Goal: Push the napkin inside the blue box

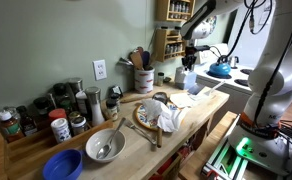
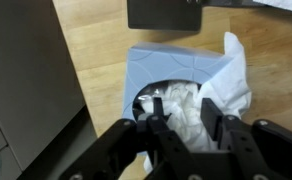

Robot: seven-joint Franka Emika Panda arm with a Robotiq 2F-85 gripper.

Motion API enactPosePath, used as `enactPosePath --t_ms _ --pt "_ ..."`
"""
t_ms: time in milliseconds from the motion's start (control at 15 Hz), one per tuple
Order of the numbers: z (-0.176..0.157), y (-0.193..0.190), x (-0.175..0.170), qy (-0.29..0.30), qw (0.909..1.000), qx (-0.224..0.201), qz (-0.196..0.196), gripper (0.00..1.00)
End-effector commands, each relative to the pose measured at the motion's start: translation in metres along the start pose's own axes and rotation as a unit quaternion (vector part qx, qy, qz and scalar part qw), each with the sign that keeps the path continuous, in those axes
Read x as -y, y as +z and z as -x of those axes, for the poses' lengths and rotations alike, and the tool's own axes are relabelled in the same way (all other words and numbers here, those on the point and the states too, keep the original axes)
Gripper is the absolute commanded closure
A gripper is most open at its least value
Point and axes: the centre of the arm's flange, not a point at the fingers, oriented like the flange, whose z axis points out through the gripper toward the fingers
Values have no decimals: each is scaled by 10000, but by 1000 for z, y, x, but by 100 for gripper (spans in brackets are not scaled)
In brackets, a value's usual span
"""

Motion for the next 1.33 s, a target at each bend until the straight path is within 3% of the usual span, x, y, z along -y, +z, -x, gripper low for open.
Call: enactPosePath --t_ms 0,67,133,600,667,867,1267 --pt "13 -2 1 -74 9998 -154 -126 67" --pt "14 -5 0 -52 9997 -186 -143 72" --pt "16 -10 0 -47 9995 -253 -192 67" --pt "13 -43 17 -283 9954 -902 -149 79" --pt "11 -44 22 -348 9947 -952 -170 90" --pt "2 -40 35 -491 9936 -988 -222 100" --pt "-11 -19 50 -570 9922 -1065 -309 97"
